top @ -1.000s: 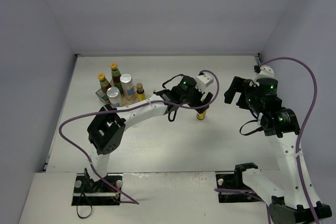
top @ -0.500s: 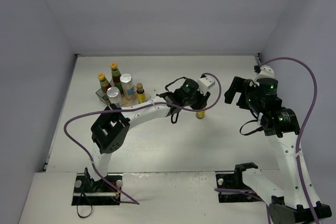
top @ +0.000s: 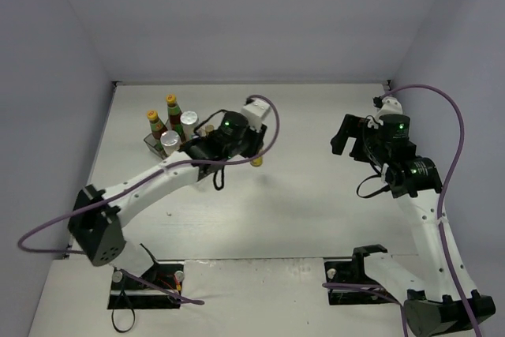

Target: Organize the condiment bottles

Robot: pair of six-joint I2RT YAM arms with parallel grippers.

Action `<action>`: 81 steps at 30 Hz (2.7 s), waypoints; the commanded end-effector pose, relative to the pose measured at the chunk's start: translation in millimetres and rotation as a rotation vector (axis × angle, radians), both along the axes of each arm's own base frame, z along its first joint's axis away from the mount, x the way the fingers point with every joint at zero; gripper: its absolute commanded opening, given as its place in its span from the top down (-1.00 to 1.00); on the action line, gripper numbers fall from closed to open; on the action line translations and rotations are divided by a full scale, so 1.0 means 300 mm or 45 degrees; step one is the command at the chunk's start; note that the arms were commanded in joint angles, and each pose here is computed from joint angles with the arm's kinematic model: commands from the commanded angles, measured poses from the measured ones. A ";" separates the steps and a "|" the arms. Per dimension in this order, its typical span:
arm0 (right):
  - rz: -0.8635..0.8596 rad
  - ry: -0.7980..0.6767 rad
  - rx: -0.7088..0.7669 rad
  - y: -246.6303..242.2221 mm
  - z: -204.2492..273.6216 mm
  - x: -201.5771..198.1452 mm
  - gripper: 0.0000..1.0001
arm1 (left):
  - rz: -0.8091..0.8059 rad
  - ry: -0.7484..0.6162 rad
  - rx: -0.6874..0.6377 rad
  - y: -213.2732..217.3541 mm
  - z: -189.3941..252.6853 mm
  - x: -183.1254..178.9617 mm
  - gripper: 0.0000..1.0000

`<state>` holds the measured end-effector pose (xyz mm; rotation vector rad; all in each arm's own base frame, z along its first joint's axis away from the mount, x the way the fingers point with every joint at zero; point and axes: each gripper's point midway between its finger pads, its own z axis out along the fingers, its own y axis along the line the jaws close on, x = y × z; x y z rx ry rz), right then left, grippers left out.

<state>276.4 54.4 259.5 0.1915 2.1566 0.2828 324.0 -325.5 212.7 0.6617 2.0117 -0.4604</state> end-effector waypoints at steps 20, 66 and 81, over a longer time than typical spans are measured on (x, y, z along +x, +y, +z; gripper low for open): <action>0.117 -0.087 0.071 0.069 0.011 0.098 -0.94 | 0.554 -0.053 -0.089 0.612 0.085 0.128 0.94; 0.137 -0.155 0.040 0.065 0.040 0.105 -1.00 | 0.730 -0.076 -0.081 0.779 0.204 -0.037 -0.43; 0.088 -0.218 -0.020 0.018 0.100 0.034 -1.00 | 0.912 -0.016 -0.066 0.967 0.172 -0.370 -0.43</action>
